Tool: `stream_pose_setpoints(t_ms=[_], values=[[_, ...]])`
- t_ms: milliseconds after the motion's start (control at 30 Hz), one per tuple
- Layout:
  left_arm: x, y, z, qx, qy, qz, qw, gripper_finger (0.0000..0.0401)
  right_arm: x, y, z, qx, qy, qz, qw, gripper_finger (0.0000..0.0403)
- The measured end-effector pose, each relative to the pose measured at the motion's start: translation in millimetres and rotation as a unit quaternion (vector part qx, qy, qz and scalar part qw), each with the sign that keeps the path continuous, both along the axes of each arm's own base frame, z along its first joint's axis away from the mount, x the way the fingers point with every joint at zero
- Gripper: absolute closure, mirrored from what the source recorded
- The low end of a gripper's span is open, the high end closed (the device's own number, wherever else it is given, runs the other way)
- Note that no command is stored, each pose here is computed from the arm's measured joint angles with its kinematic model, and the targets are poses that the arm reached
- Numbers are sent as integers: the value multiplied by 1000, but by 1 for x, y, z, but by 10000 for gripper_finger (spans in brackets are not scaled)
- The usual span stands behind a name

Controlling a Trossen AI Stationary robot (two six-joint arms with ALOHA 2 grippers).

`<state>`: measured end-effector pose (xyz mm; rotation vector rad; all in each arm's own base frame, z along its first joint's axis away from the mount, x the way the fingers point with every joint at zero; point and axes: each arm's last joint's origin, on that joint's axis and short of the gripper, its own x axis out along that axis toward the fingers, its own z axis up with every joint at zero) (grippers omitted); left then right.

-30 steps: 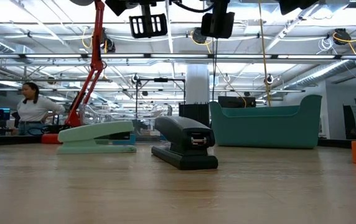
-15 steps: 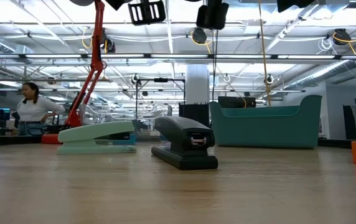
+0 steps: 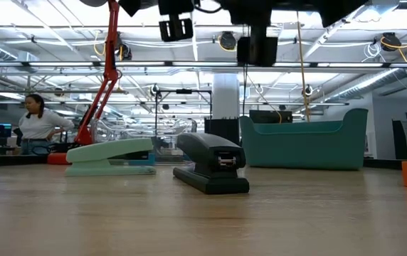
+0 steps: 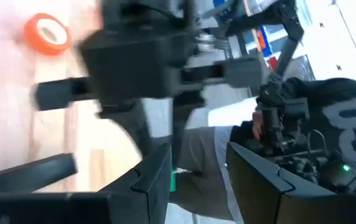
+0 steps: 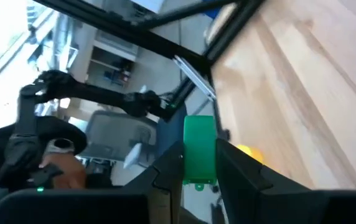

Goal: Pick and place Stapler, Stapler remover, tape
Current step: Put the green stapler into the green bin

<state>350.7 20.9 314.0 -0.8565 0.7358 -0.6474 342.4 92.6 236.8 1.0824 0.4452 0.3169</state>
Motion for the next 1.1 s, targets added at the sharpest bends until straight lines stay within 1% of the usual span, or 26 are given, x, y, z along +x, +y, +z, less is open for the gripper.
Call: stream_pose_setpoints(t_ms=[100,267,433,567,633,700,800,867,933,1000,1100], values=[[-1,2,-1,0,6,2,1000,245,1,-6,3,-7,-6,-6,1000,328],[-2,-1,-4,9,14,-4,1000,245,-3,-27,-2,-40,47,-27,998,328],[-4,-14,-8,32,26,-13,999,245,-18,-63,2,-84,113,-62,988,328],[-5,-20,-13,58,40,-8,998,245,-36,-98,13,-114,149,-99,977,328],[-6,-21,-14,70,44,-1,997,245,-50,-115,18,-131,174,-121,968,328],[-6,-21,-15,81,47,8,996,245,-63,-134,22,-154,197,-156,956,328],[-5,-18,-16,91,51,23,994,245,-87,-158,26,-193,244,-209,927,328],[-5,-16,-17,96,56,37,993,244,-102,-172,27,-222,282,-253,899,328],[-5,-13,-17,98,64,56,992,245,-116,-182,28,-251,317,-279,871,328],[-4,-12,-16,98,67,70,990,245,-125,-190,27,-272,344,-294,849,328],[-2,-11,-16,104,66,90,988,245,-133,-199,24,-292,372,-294,830,328]])
